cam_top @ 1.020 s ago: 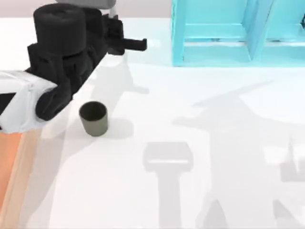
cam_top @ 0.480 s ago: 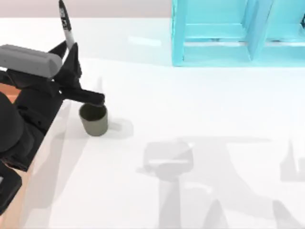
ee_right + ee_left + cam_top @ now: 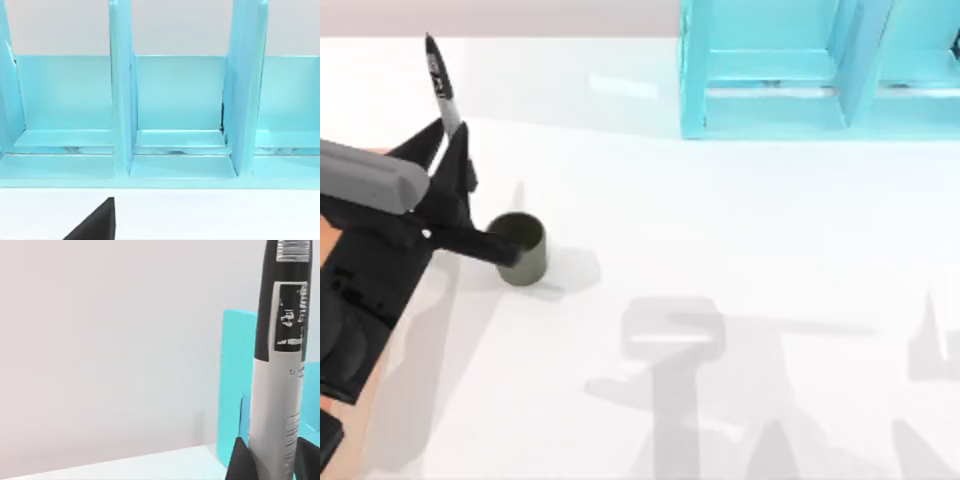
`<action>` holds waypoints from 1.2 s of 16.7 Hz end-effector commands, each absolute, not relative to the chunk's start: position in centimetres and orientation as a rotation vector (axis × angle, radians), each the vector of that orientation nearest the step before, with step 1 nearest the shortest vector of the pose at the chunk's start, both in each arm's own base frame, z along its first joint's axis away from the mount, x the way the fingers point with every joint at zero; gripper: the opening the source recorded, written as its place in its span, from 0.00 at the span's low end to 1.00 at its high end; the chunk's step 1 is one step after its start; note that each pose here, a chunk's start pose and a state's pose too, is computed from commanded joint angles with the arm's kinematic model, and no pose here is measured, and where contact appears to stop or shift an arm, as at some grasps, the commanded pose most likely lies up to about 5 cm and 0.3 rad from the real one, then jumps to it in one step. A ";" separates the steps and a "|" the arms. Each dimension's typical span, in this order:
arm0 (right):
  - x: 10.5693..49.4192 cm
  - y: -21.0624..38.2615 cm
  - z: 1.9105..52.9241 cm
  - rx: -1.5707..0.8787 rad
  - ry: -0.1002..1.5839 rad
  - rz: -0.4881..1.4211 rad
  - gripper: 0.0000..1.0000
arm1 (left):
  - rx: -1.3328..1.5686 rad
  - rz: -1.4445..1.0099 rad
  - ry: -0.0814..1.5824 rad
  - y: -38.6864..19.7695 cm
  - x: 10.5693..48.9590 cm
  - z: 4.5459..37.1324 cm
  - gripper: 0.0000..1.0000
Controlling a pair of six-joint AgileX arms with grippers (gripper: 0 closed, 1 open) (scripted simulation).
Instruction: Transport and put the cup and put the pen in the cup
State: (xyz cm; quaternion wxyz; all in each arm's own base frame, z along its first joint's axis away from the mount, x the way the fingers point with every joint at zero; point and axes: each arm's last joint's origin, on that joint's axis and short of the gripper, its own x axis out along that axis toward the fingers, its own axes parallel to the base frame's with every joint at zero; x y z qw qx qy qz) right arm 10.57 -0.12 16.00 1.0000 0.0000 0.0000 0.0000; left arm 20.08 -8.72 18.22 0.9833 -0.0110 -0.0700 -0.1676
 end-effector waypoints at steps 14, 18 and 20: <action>10.6 -0.1 16.0 0.000 0.000 0.000 1.00 | -0.022 -0.337 -0.141 -10.1 24.1 16.8 0.00; 10.6 -0.1 16.0 0.000 0.000 0.000 1.00 | -0.022 -0.337 -0.141 -10.1 24.1 16.8 0.15; 10.6 -0.1 16.0 0.000 0.000 0.000 1.00 | -0.022 -0.337 -0.141 -10.1 24.1 16.8 0.30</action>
